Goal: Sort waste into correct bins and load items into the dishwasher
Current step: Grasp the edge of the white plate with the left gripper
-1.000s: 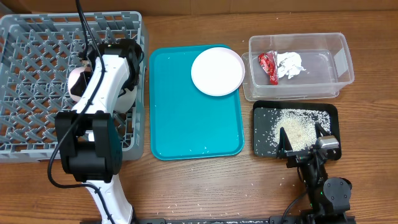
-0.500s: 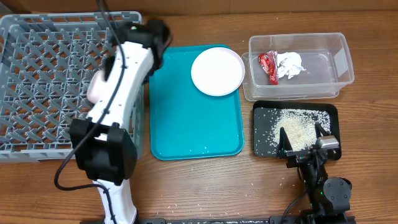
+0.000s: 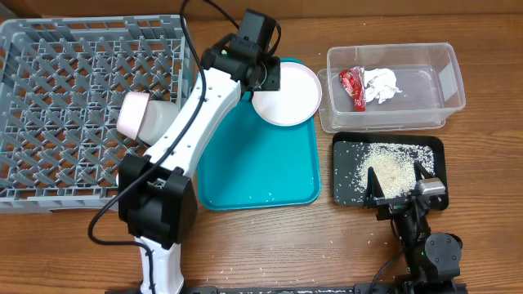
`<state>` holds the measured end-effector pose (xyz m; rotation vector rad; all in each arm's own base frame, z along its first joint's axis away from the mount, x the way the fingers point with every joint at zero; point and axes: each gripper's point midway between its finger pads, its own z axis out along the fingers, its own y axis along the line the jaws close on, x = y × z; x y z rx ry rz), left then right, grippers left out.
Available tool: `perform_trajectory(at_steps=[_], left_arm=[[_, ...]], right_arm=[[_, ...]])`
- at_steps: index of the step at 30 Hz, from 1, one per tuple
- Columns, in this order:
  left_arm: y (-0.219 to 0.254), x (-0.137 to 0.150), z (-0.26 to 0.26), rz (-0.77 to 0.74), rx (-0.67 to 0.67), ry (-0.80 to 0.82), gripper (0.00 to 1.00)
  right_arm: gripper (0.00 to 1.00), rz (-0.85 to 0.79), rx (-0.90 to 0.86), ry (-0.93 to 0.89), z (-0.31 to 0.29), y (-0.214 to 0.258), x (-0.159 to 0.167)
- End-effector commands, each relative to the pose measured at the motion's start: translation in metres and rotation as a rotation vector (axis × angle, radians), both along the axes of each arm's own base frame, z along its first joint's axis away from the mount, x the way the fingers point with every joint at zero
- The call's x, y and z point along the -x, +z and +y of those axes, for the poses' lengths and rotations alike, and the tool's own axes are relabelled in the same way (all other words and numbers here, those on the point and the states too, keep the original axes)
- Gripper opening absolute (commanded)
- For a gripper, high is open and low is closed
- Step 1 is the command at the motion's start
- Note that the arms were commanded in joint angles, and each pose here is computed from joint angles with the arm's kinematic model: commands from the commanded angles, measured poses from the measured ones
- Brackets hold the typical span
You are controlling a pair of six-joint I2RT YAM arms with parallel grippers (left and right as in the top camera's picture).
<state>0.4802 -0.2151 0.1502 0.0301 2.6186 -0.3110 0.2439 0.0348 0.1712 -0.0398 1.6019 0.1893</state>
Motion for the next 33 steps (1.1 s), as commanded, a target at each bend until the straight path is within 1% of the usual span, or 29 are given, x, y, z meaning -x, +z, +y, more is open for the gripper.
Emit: perform_trajectory(at_steps=[1,4,5,6,9,11,14,15,17,19,21,23,26,30,33], left_arm=[[-0.068,0.004,0.007,0.148,-0.008,0.052,0.50],[-0.105,0.012,0.002,0.250,0.022,0.031,0.52],[-0.117,0.017,0.000,0.291,0.035,0.024,0.50],[-0.131,0.024,-0.001,0.343,0.044,0.030,0.46],[-0.144,0.032,-0.001,0.398,0.052,0.040,0.43],[-0.147,0.034,-0.001,0.412,0.053,0.039,0.36],[-0.145,0.036,0.000,0.420,0.050,0.041,0.10],[-0.144,0.038,0.001,0.429,0.046,0.045,0.04],[-0.137,0.039,0.007,0.445,0.038,0.056,0.04],[-0.118,0.036,0.020,0.445,0.020,0.083,0.04],[-0.089,0.031,0.042,0.412,-0.028,0.125,0.04],[-0.053,0.027,0.069,0.355,-0.104,0.168,0.04],[0.012,0.030,0.122,0.242,-0.264,0.250,0.04],[0.101,0.058,0.196,0.084,-0.566,0.404,0.04],[0.149,0.088,0.237,0.016,-0.770,0.496,0.04]], right_arm=[[1.00,-0.005,0.001,-0.005,-0.001,-0.001,0.000],[1.00,-0.005,0.001,-0.005,-0.001,-0.001,0.000],[1.00,-0.004,0.001,-0.005,-0.001,-0.002,0.000],[1.00,-0.005,0.001,-0.005,-0.001,-0.001,0.000],[1.00,-0.005,0.001,-0.005,-0.001,-0.001,0.000],[1.00,-0.004,0.001,-0.005,-0.001,-0.002,0.000],[1.00,-0.005,0.001,-0.005,-0.001,-0.001,0.000],[1.00,-0.004,0.001,-0.005,-0.001,-0.002,0.000],[1.00,-0.004,0.001,-0.005,-0.001,-0.002,0.000],[1.00,-0.005,0.001,-0.005,-0.001,-0.001,0.000],[1.00,-0.005,0.001,-0.005,-0.001,-0.001,0.000],[1.00,-0.005,0.001,-0.005,-0.001,-0.001,0.000],[1.00,-0.004,0.001,-0.005,-0.001,-0.002,0.000],[1.00,-0.004,0.001,-0.005,-0.001,-0.002,0.000],[1.00,-0.005,0.001,-0.005,-0.001,-0.001,0.000]])
